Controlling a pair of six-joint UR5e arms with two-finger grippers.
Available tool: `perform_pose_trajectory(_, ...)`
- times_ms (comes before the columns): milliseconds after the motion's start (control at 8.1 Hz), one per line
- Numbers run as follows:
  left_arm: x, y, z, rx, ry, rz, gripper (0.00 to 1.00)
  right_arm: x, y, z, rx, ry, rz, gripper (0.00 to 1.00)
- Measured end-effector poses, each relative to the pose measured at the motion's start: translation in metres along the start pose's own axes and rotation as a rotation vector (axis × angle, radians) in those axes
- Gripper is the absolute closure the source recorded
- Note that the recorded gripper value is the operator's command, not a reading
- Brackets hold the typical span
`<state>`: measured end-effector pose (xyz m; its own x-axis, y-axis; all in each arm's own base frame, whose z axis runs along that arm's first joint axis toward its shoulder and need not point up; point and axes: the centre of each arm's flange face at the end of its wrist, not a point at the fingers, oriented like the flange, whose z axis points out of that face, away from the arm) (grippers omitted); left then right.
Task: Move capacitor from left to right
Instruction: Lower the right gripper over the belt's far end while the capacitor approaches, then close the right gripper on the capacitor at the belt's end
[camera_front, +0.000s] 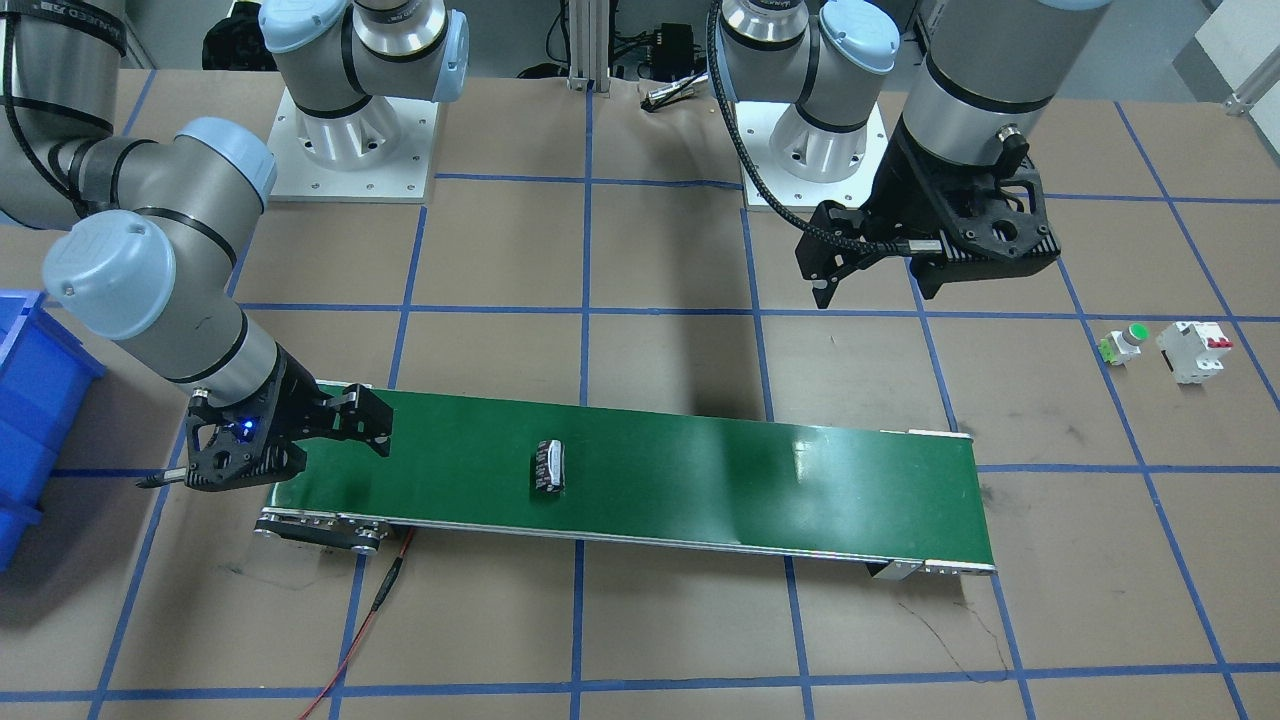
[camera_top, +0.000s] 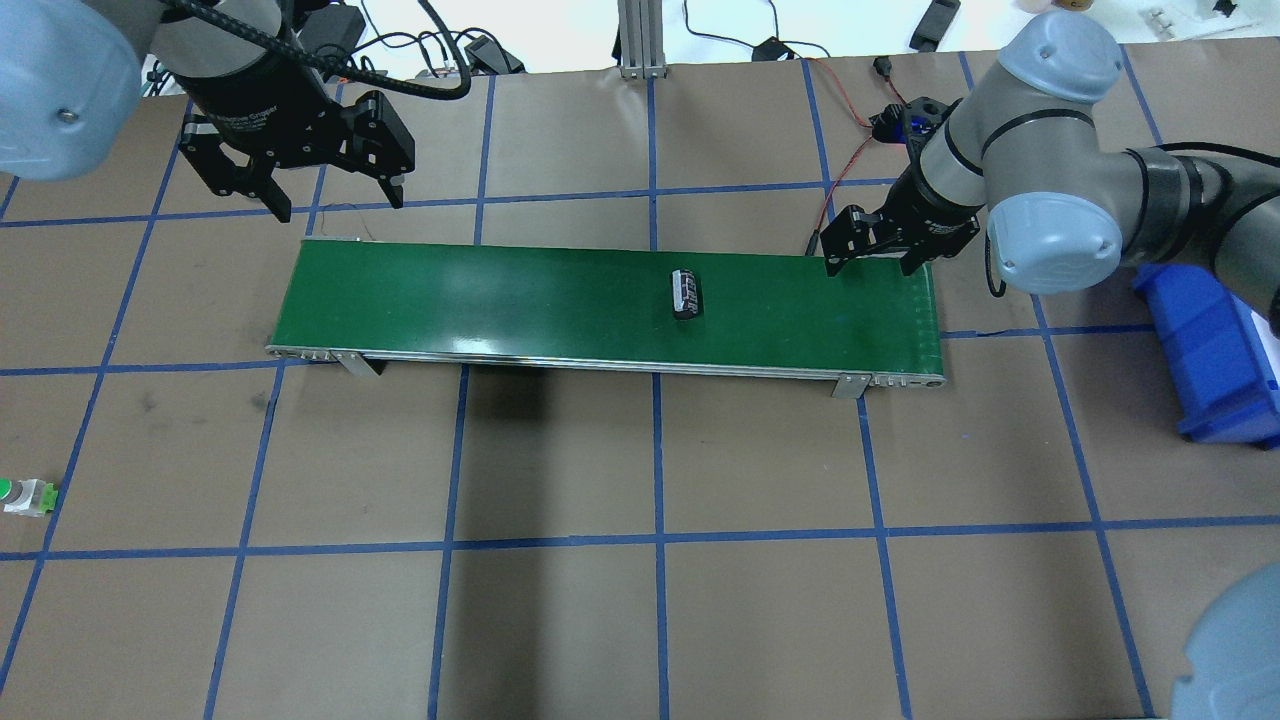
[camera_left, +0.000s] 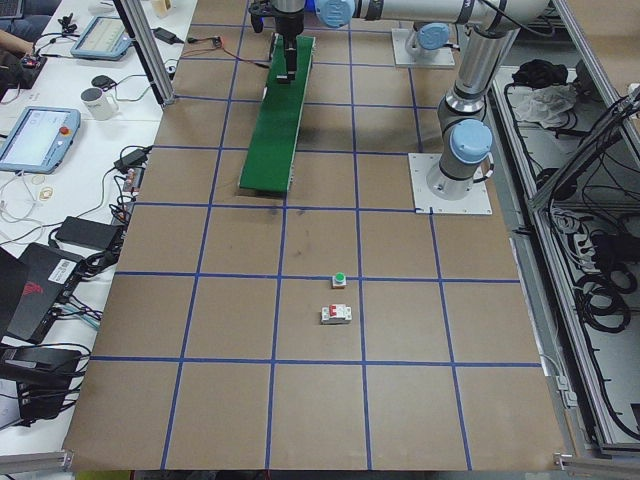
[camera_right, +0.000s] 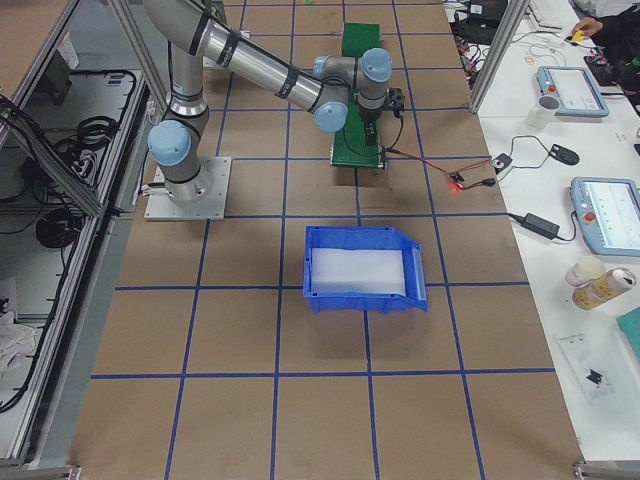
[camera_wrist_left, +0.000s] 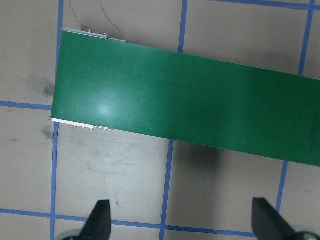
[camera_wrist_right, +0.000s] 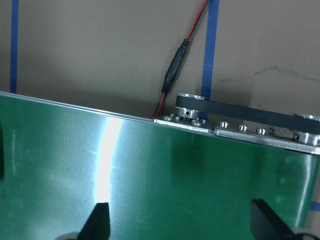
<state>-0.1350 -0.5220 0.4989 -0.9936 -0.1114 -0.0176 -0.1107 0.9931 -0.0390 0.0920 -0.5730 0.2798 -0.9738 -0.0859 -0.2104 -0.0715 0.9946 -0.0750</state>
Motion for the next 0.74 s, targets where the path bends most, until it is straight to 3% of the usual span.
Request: perform_pose_trajectory(741,-0.0004,-0.0010,-0.0007,0.008,0.001,-0.006,0.00,-0.0056,-0.0029,0.0040,0.016,0.002,0.023,0.00)
